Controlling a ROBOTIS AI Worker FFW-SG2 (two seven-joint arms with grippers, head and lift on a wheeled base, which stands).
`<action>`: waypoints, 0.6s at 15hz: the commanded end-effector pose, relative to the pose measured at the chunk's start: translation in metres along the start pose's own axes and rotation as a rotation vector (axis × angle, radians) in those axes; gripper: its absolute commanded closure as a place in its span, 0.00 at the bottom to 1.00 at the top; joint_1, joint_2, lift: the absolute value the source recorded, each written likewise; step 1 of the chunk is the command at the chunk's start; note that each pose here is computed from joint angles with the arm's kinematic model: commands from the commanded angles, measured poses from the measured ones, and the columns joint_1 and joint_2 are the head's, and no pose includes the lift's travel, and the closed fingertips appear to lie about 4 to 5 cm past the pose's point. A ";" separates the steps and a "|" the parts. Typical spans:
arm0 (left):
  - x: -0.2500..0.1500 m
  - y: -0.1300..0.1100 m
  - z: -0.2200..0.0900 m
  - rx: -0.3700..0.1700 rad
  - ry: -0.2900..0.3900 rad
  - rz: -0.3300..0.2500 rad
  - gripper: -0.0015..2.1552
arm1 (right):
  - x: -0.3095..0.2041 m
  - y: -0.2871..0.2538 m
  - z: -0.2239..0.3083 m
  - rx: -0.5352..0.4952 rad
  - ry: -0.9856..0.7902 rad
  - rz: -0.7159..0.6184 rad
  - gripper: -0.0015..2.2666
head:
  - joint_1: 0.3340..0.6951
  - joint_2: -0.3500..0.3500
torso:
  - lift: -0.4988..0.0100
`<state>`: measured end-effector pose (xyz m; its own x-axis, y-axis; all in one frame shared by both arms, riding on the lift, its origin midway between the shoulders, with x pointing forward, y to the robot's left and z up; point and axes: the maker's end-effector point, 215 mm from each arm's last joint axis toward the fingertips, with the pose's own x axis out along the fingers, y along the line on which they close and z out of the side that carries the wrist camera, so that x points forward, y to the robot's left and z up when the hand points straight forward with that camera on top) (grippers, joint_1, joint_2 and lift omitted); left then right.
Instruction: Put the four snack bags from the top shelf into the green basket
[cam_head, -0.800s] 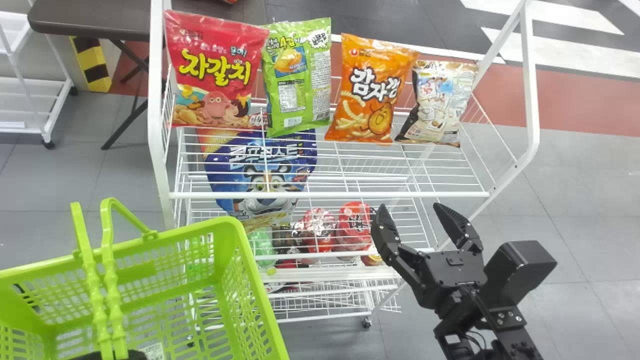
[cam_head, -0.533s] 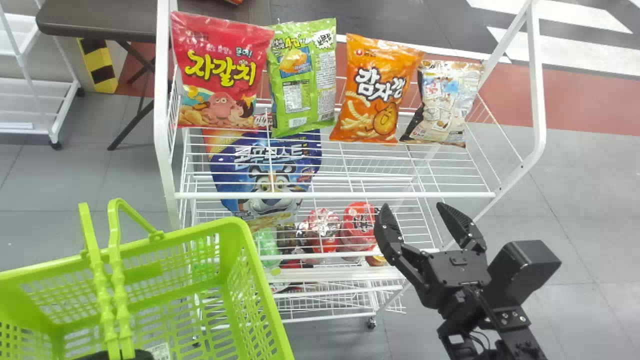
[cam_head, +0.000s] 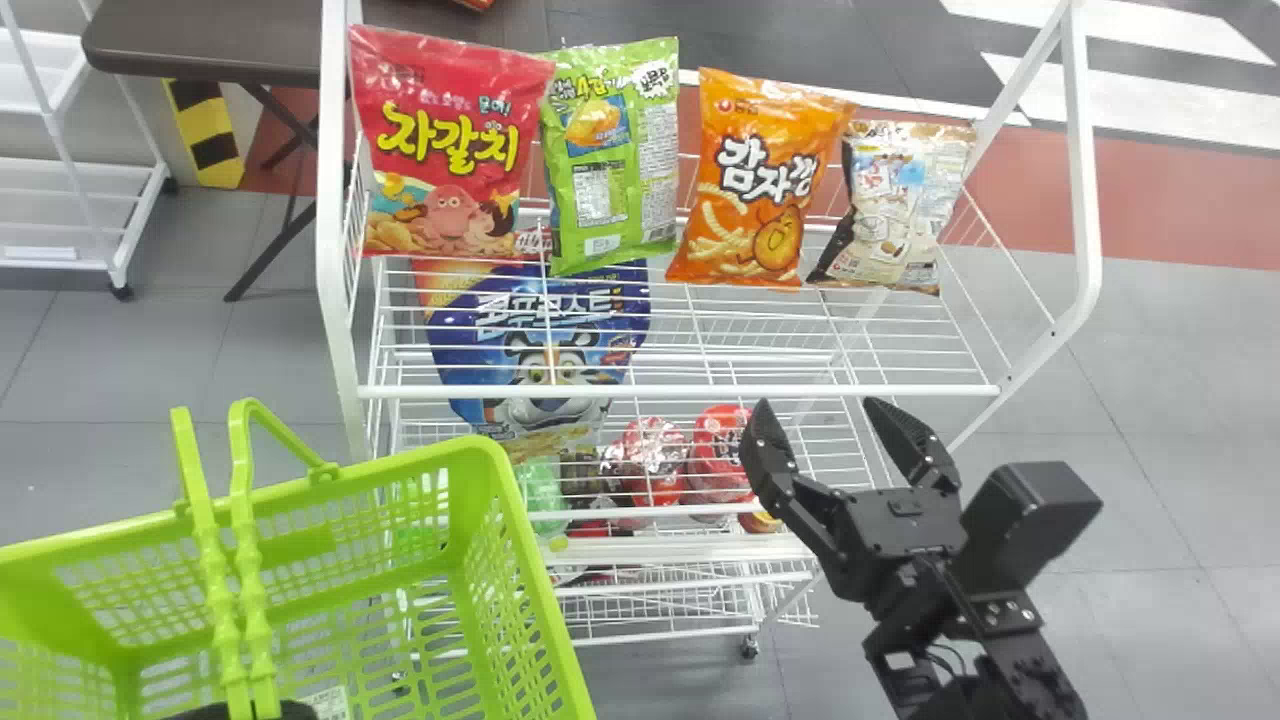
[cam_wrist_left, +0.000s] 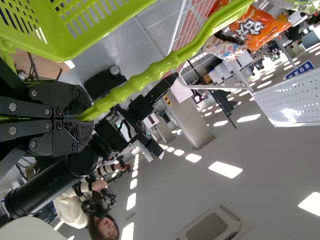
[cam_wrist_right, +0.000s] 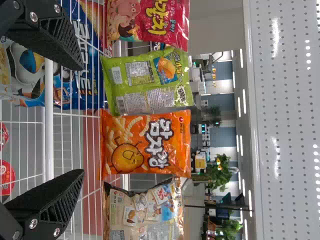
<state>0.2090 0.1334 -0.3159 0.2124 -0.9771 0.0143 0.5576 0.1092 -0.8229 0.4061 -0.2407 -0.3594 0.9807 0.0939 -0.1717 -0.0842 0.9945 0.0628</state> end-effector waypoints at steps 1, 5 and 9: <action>0.001 -0.004 -0.001 -0.001 0.000 -0.016 1.00 | 0.029 0.018 -0.009 0.011 0.057 0.040 0.03 | 1.00 0.19 | 0.97; -0.004 -0.003 -0.007 -0.018 0.007 -0.004 1.00 | 0.103 0.069 -0.004 0.018 0.069 0.137 0.04 | 1.00 0.32 | 0.97; -0.012 -0.003 -0.009 -0.020 0.008 0.004 1.00 | 0.172 0.126 0.014 -0.006 0.041 0.210 0.04 | 1.00 0.47 | 0.97</action>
<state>0.1995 0.1413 -0.3207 0.2138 -0.9769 -0.0010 0.5381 0.1186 -0.8345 0.5439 -0.1235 -0.3719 0.9391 0.2725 -0.2095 -0.2551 0.9610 0.1064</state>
